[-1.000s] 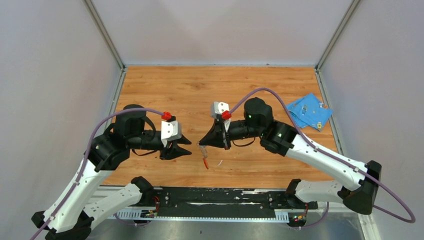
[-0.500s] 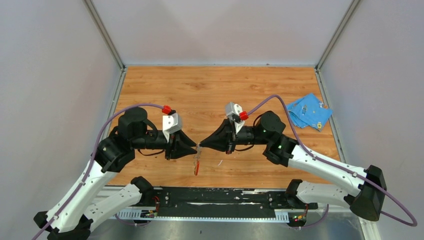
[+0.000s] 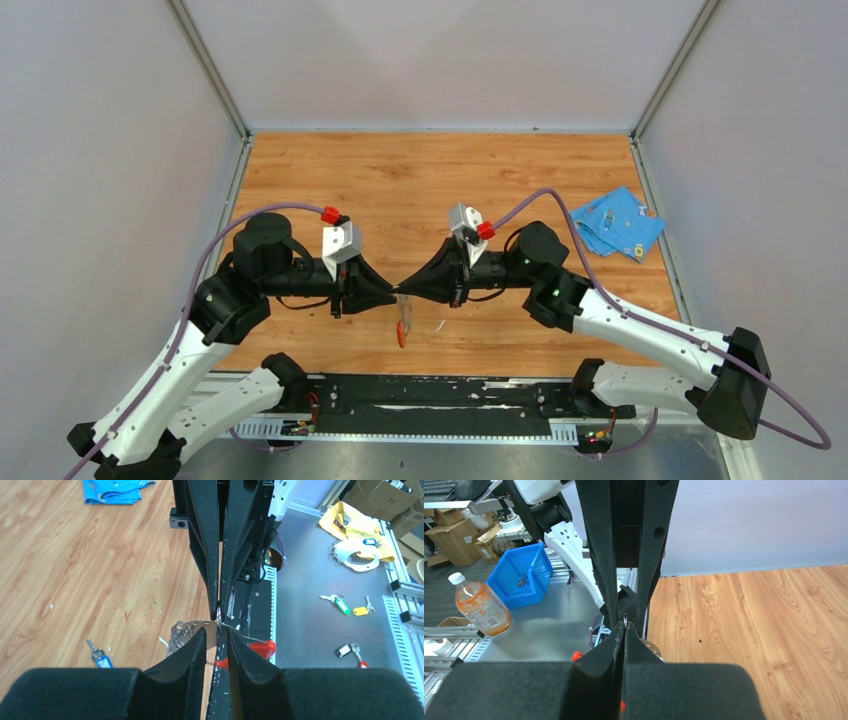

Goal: Put the keys on the keyring
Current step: Adjust the keyring.

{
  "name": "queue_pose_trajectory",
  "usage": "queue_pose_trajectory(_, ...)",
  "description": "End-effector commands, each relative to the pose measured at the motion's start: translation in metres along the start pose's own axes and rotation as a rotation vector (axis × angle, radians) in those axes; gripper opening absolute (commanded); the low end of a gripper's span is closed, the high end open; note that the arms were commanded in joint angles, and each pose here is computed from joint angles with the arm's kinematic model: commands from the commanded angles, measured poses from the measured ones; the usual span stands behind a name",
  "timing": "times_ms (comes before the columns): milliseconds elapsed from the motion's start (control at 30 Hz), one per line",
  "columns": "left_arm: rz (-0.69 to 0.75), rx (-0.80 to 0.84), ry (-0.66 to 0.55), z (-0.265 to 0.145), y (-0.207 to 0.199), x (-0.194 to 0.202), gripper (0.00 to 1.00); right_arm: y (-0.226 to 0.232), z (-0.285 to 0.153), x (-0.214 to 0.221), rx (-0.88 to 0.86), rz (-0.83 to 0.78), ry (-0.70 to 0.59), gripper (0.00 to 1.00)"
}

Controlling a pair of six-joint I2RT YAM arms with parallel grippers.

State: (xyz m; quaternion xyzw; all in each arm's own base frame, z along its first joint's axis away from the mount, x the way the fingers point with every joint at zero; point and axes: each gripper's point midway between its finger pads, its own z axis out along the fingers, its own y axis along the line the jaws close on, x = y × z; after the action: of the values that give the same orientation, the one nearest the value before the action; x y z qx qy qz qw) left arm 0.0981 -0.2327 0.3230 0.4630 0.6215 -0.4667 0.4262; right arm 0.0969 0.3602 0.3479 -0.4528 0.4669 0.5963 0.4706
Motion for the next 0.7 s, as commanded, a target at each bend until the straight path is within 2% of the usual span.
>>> queue_pose_trajectory(0, -0.008, 0.02, -0.011, 0.001, -0.003, -0.004, 0.23, 0.005, 0.001, -0.022, -0.027, -0.038, -0.055, 0.0)
queue_pose_trajectory(133, -0.008, 0.009, -0.011, 0.001, -0.001, -0.003, 0.15, 0.005, 0.002, -0.021, -0.031, -0.036, -0.054, 0.0)
queue_pose_trajectory(333, -0.008, 0.018, -0.024, 0.001, -0.003, -0.007, 0.18, 0.004, 0.002, -0.019, -0.029, -0.034, -0.048, 0.0)
queue_pose_trajectory(467, -0.003, 0.029, -0.022, 0.001, -0.004, -0.006, 0.17, 0.004, 0.003, -0.019, -0.032, -0.033, -0.047, 0.0)
queue_pose_trajectory(600, 0.025, 0.035, -0.001, 0.0, -0.005, 0.001, 0.0, 0.004, 0.003, -0.019, -0.031, -0.035, -0.047, 0.0)
queue_pose_trajectory(667, 0.044, 0.033, 0.01, -0.001, -0.004, 0.005, 0.0, 0.004, 0.003, -0.02, -0.031, -0.038, -0.048, 0.0)
